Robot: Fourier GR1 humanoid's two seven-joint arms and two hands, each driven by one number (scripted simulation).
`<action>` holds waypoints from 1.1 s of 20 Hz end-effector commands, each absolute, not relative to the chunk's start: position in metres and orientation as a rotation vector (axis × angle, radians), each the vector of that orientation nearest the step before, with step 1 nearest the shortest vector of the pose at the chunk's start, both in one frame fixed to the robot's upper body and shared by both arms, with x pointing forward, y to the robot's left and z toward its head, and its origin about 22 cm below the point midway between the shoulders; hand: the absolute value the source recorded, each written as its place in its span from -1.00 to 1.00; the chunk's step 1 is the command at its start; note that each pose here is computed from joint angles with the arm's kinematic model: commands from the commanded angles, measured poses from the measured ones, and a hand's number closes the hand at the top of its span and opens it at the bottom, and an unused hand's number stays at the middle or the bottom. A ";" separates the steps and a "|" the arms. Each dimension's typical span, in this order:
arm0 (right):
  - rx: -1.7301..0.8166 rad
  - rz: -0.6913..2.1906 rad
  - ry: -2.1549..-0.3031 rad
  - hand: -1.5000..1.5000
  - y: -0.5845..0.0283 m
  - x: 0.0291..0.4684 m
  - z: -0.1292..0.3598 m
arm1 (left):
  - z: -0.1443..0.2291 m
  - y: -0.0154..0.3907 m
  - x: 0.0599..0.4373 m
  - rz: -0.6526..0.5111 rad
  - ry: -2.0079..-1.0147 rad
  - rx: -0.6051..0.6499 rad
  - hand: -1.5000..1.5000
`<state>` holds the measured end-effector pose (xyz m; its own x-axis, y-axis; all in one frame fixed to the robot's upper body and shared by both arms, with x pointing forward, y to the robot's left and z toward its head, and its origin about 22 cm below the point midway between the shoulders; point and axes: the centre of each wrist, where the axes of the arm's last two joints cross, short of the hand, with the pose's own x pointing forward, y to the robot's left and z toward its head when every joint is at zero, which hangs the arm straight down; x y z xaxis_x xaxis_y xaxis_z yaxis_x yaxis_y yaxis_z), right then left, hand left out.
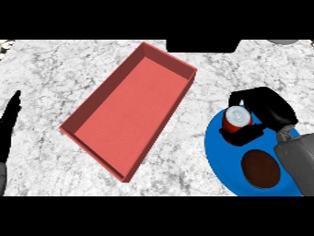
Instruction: Pick the can from the plate and place it in the cardboard box
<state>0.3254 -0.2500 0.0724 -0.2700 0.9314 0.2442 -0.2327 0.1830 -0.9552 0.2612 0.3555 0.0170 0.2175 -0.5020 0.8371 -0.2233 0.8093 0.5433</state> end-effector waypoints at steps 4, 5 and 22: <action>-0.932 1.265 -1.540 1.00 -0.255 0.330 0.107 | 0.026 0.354 0.271 -0.219 -1.372 0.656 0.00; -0.955 1.205 -1.598 1.00 -0.254 0.330 0.118 | 0.016 0.352 0.253 -0.213 -1.368 0.658 0.00; -0.544 1.083 -1.937 1.00 -0.120 0.347 0.198 | 0.017 0.355 0.277 -0.206 -1.371 0.626 0.00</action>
<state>0.3338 -0.1551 0.1945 -0.5639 0.7363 0.3740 0.0371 0.4750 -0.8792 0.2686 0.3544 0.0160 0.2143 -0.4988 0.8398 -0.2236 0.8119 0.5393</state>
